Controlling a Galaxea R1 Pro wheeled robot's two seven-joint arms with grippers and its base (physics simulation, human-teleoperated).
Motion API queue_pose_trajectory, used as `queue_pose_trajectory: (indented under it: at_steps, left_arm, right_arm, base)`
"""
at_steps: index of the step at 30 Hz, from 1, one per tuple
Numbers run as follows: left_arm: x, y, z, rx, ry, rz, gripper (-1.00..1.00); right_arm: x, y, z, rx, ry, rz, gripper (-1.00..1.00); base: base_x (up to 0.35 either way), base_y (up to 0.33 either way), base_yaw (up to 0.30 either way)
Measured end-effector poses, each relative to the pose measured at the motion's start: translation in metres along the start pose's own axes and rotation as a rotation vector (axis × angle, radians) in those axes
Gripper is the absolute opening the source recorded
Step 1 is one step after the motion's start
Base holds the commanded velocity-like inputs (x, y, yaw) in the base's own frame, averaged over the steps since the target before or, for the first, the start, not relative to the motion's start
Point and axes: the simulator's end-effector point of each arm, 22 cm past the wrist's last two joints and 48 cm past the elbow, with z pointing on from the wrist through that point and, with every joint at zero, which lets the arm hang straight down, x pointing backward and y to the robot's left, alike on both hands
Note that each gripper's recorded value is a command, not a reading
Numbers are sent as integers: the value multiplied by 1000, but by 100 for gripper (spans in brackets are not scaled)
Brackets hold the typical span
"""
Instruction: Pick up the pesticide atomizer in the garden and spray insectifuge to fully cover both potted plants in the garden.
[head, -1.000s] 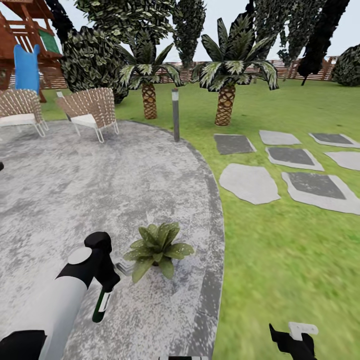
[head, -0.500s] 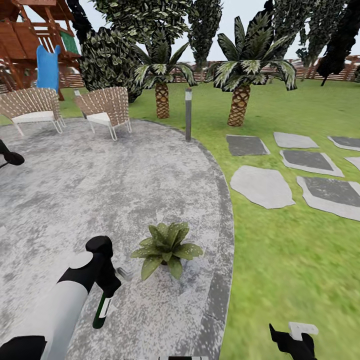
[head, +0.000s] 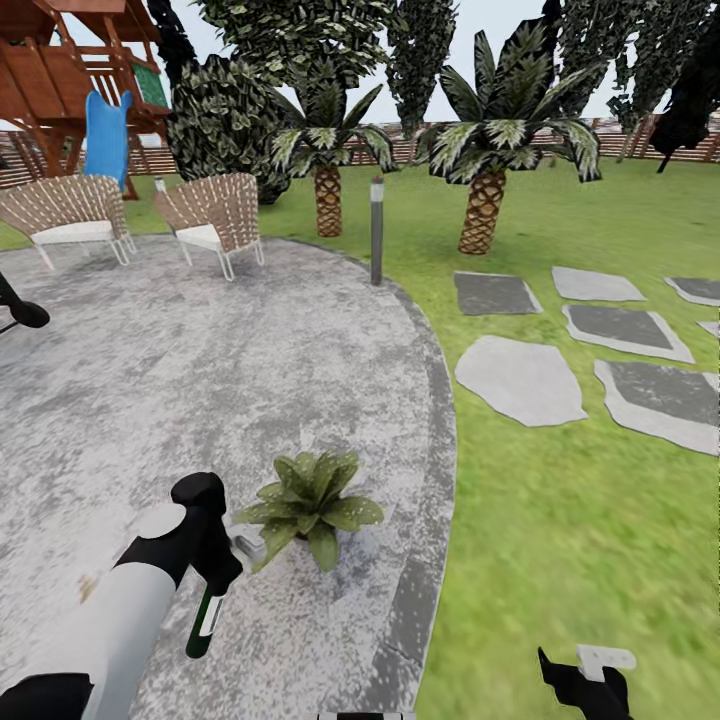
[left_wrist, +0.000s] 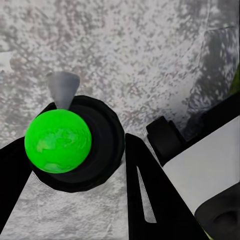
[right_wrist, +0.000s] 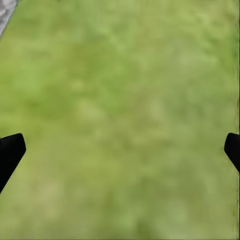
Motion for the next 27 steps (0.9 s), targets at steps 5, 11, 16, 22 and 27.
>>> queue_pose_trajectory:
  at_steps: [5, 11, 16, 22, 27]
  left_arm:
    - [0, 1, 0, 0, -1, -2, -100]
    - [-3, 5, -6, -9, -9, -4, -100]
    - [-15, 6, -18, -22, -30, 4, -100]
    - [-39, 20, -51, -72, -74, 24, -100]
    - [-37, 45, -68, -153, -68, 31, -100]
  right_arm:
    - [0, 0, 0, 0, 0, 0, 100]
    - [0, 2, 0, -2, 1, 0, 100]
    - [0, 2, 0, -3, 0, 1, 100]
    - [0, 1, 0, -2, 0, -2, 100]
    - [4, 10, -1, -8, 8, 8, 100]
  base:
    - [-40, -258, 75]
    - [-137, -125, 265]
    - [274, -7, 247]
    - [336, 0, 36]
    - [0, 0, 0]
